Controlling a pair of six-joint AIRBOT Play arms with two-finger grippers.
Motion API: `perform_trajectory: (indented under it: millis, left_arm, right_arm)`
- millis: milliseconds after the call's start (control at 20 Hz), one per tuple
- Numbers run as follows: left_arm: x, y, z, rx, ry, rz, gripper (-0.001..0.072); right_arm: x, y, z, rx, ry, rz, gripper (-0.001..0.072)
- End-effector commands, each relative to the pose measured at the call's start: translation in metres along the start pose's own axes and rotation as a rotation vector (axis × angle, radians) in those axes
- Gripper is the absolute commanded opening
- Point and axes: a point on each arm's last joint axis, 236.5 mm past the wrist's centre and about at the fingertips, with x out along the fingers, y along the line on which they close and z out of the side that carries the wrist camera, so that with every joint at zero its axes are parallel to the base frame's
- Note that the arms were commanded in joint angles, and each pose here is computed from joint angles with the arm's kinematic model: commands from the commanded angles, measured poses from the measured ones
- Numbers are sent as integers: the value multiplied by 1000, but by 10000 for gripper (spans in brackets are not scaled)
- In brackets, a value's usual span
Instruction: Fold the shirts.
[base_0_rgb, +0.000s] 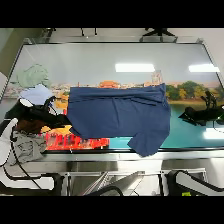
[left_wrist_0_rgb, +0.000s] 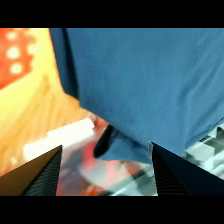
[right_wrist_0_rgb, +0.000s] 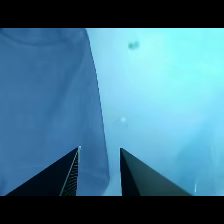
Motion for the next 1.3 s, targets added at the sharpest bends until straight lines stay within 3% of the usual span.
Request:
perform_trajectory:
  millis: [0,150,250,500,550,600,650,750,1000,1250]
  left_arm:
    - [25,-4,-5,42,-30,-45,596]
    - [38,-10,-16,65,37,-71,590]
    - [44,-22,-29,129,100,-103,264]
    - [42,-34,-44,146,164,-150,235]
    - [41,-36,-47,145,176,-161,176]
    - [40,-38,-49,146,185,-168,15]
    - [40,-38,-49,144,183,-168,12]
    - [40,-38,-44,141,163,-162,12]
    - [41,-34,-39,141,144,-147,12]
    - [30,-38,-24,156,118,-139,12]
  right_arm:
    - [-5,4,-25,14,28,6,297]
    - [-13,9,-27,-1,17,8,297]
    - [-16,11,-30,-7,23,8,297]
    - [-19,15,-42,-14,69,23,303]
    - [-19,16,-45,-14,79,26,303]
    - [-19,17,-46,-14,85,28,305]
    - [-19,17,-47,-13,87,28,312]
    - [-13,11,-60,33,128,14,476]
    - [34,1,-122,196,256,29,481]
    - [72,16,-129,181,217,125,481]
